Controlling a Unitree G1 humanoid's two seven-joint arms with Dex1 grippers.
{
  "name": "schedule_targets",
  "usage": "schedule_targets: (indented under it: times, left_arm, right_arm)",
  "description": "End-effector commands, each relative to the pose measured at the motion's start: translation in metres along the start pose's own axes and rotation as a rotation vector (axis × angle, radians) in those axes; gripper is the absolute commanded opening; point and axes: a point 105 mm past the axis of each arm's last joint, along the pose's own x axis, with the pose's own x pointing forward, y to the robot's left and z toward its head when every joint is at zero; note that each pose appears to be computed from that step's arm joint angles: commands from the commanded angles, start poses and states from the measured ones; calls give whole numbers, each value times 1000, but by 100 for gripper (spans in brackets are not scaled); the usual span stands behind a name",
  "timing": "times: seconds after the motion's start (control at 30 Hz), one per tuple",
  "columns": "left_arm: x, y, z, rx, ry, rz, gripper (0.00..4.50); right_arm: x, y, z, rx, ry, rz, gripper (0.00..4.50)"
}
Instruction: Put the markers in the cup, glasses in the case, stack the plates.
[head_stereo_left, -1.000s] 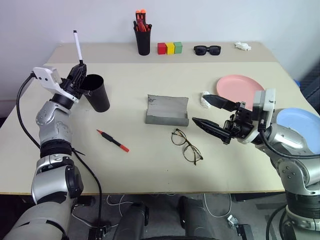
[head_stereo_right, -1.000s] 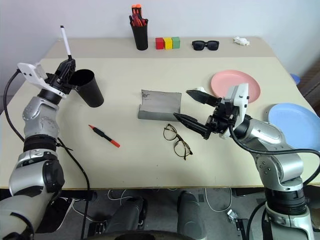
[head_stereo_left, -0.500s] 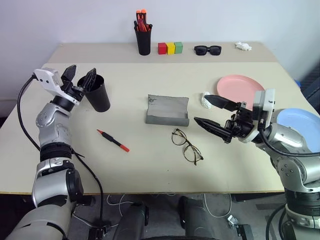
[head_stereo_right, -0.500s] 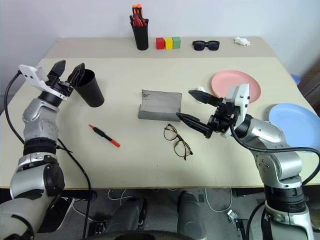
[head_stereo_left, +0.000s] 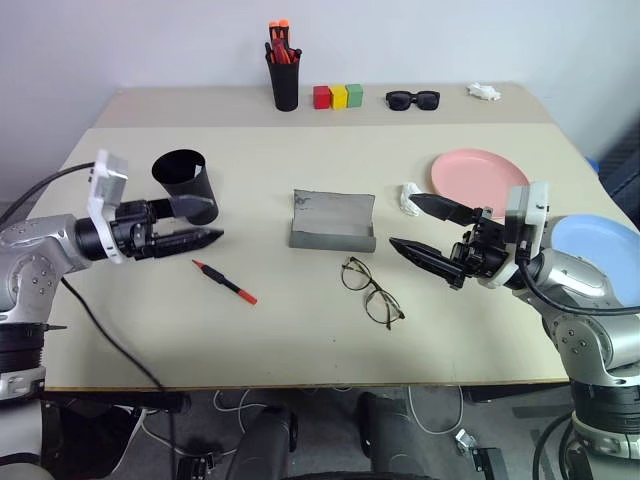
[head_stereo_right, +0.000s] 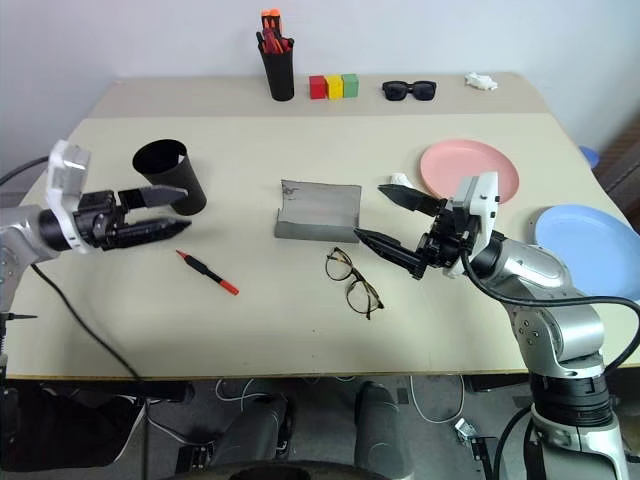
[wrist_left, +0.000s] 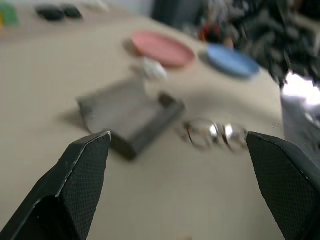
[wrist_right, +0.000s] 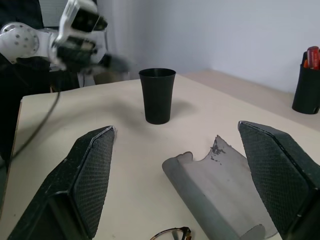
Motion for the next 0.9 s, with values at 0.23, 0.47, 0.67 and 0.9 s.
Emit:
schedule_targets:
  times: [0.23,0.47,0.67,0.9]
  left_arm:
    - [-14,29,-48,262,398,-19,443]
    - [-16,40,-55,239,393,-49,443]
    - [-2,53,-72,210,392,-41,443]
    - [9,49,-97,219,495,-117,420]
  right_arm:
    - [1,1,10,-40,-15,-7,405]
    - [1,2,12,-43,-8,-14,405]
    - [5,1,13,-49,-8,-15,405]
    - [4,0,15,-58,-2,-20,405]
